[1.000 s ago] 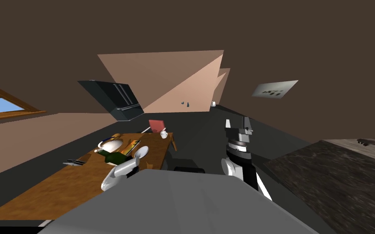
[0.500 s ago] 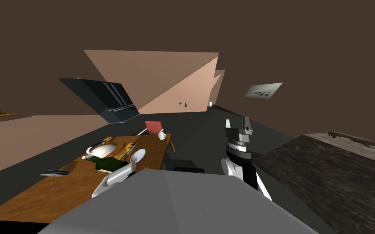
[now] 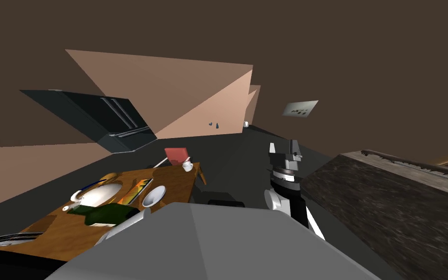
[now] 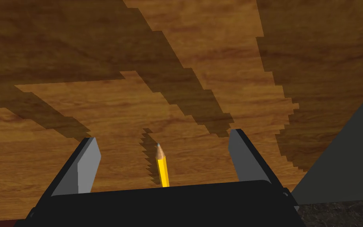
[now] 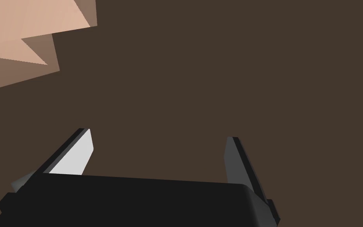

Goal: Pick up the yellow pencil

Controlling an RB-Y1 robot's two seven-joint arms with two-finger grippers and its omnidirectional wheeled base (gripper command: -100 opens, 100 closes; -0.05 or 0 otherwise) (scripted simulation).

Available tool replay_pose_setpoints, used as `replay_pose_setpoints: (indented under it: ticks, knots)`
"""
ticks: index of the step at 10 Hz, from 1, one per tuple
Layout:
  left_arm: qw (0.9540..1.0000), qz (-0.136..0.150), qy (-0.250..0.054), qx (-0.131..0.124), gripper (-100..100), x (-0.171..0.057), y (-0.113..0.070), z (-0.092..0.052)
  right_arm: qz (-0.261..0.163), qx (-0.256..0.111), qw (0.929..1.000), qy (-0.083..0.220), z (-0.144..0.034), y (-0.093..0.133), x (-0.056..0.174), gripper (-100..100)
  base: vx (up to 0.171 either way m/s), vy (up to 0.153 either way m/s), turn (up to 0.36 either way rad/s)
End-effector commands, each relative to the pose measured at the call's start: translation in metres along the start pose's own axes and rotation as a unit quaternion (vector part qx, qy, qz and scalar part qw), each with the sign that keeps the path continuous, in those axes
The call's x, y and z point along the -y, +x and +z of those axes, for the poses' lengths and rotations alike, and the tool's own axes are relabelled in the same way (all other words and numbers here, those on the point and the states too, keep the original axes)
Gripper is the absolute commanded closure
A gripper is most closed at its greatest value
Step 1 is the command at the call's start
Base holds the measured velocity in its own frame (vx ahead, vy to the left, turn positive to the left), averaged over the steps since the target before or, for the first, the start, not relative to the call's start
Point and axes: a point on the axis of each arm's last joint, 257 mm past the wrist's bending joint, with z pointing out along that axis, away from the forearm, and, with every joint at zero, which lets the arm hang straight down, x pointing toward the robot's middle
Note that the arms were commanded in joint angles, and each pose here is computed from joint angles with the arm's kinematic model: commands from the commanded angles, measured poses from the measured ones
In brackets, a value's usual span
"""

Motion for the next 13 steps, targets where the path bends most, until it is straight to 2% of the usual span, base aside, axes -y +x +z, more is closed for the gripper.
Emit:
replay_pose_setpoints:
  ticks: [1,2,3,4,8,9,10,13]
  knots:
    - [0.9999,-0.016,-0.001,0.000,-100,0.006,-0.020,0.006,0.000,0.000,1.0000,0.000,0.000,0.000,0.000,0,0.033,-0.007,-0.187]
    - [0.9997,-0.025,-0.001,0.001,-100,0.010,-0.032,0.009,0.000,0.000,1.0000,0.000,0.000,0.000,0.000,0,0.038,-0.001,-0.169]
    - [0.9998,-0.018,-0.002,0.001,-100,0.008,-0.025,0.004,0.000,0.000,1.0000,0.000,0.000,0.000,0.000,0,0.017,0.003,-0.025]
    - [0.9998,-0.020,-0.001,0.001,100,0.009,-0.026,0.004,0.000,0.000,1.0000,0.000,0.000,0.000,0.000,0,0.000,0.000,0.000]
    - [0.9998,-0.020,-0.001,0.001,100,0.008,-0.026,0.004,0.000,0.000,1.0000,0.000,0.000,0.000,0.000,0,0.000,0.000,0.000]
    - [0.9998,-0.020,-0.001,0.001,0,0.008,-0.026,0.004,0.000,0.000,1.0000,0.000,0.000,0.000,0.000,0,0.000,0.000,0.000]
    - [1.0000,-0.006,-0.001,0.000,100,0.002,-0.009,0.002,0.000,0.000,1.0000,0.000,0.000,0.000,0.000,0,-0.028,0.009,0.240]
    - [0.9998,0.020,0.003,-0.001,100,-0.009,0.025,-0.010,0.000,0.000,1.0000,0.000,0.000,0.000,0.000,0,-0.042,0.004,0.196]
